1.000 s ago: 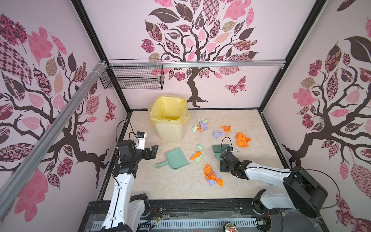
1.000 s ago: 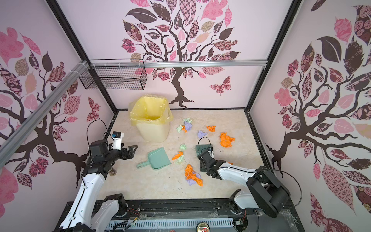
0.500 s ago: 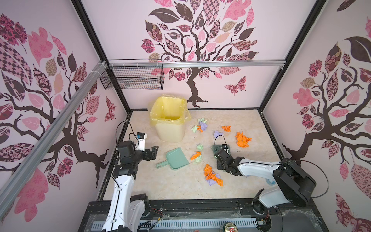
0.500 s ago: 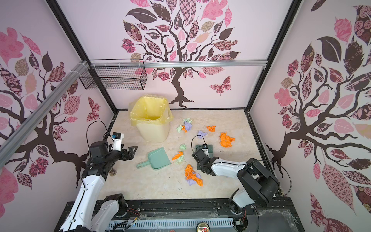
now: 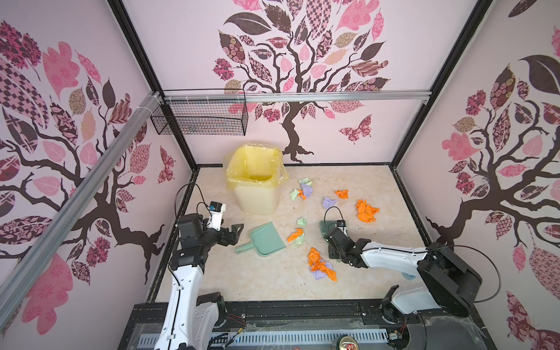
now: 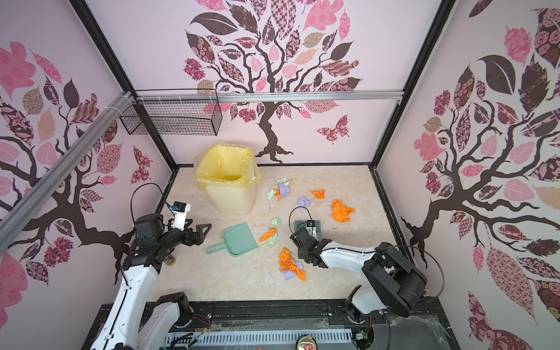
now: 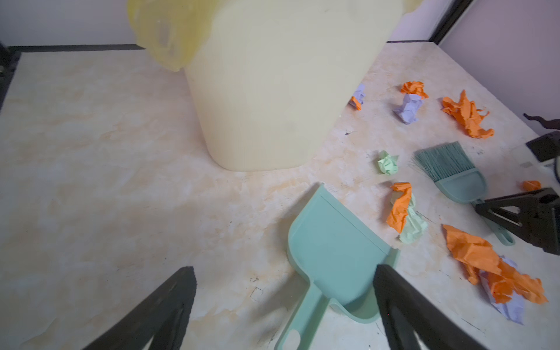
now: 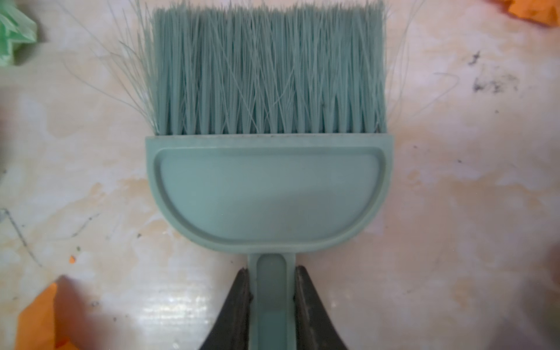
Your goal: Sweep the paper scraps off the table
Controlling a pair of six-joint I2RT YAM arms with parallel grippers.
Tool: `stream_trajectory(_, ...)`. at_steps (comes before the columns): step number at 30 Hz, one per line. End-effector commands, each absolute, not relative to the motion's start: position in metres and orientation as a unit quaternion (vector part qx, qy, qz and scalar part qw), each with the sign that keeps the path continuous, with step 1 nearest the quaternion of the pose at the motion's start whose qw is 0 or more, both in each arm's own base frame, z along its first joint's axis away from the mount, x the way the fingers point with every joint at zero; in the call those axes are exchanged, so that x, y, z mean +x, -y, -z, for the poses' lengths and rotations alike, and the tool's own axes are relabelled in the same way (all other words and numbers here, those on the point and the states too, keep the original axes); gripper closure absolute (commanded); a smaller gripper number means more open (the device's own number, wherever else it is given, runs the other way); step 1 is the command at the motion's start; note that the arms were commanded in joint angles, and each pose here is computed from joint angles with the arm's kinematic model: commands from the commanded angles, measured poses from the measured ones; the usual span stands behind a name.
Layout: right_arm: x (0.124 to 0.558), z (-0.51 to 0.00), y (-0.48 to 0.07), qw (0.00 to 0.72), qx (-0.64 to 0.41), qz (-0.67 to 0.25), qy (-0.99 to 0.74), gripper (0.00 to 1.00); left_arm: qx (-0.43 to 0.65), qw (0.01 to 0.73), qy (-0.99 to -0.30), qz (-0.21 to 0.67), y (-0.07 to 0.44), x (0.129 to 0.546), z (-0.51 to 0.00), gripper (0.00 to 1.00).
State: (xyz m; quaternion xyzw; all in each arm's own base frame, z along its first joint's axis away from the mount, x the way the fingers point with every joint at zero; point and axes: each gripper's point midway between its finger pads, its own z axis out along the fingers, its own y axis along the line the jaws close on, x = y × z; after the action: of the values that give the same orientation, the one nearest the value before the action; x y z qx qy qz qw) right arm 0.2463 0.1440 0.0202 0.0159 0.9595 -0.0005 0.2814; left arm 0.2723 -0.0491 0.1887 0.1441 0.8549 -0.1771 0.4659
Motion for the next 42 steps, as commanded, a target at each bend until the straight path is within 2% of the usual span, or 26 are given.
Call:
stream_trajectory(1,0.232,-0.038,-0.132,0.278,0.012,0.007,-0.96,0.87,0.203,0.493,-0.817,0.222,0.073,0.26,-0.234,0.05)
stream_trajectory(6,0.232,-0.085,-0.131,0.317,0.013,-0.02,-0.948,0.87,0.27,0.456,-0.799,0.284,0.115,0.24,-0.258,0.05)
stream_trajectory(11,0.231,-0.13,-0.139,0.359,-0.004,-0.052,-0.932,0.87,0.318,0.399,-0.768,0.387,0.16,0.223,-0.276,0.05)
stream_trajectory(16,0.232,-0.156,-0.151,0.391,-0.028,-0.076,-0.917,0.88,0.33,0.307,-0.768,0.455,0.202,0.229,-0.262,0.07)
stream_trajectory(22,0.23,-0.174,-0.172,0.413,-0.058,-0.088,-0.905,0.89,0.316,0.242,-0.76,0.514,0.243,0.251,-0.25,0.09)
stream_trajectory(31,0.228,-0.195,-0.22,0.432,-0.104,-0.099,-0.89,0.89,0.349,0.222,-0.753,0.512,0.292,0.254,-0.244,0.09)
stream_trajectory(42,0.225,-0.213,-0.251,0.454,-0.112,-0.132,-0.874,0.89,0.342,0.204,-0.765,0.506,0.295,0.256,-0.226,0.1)
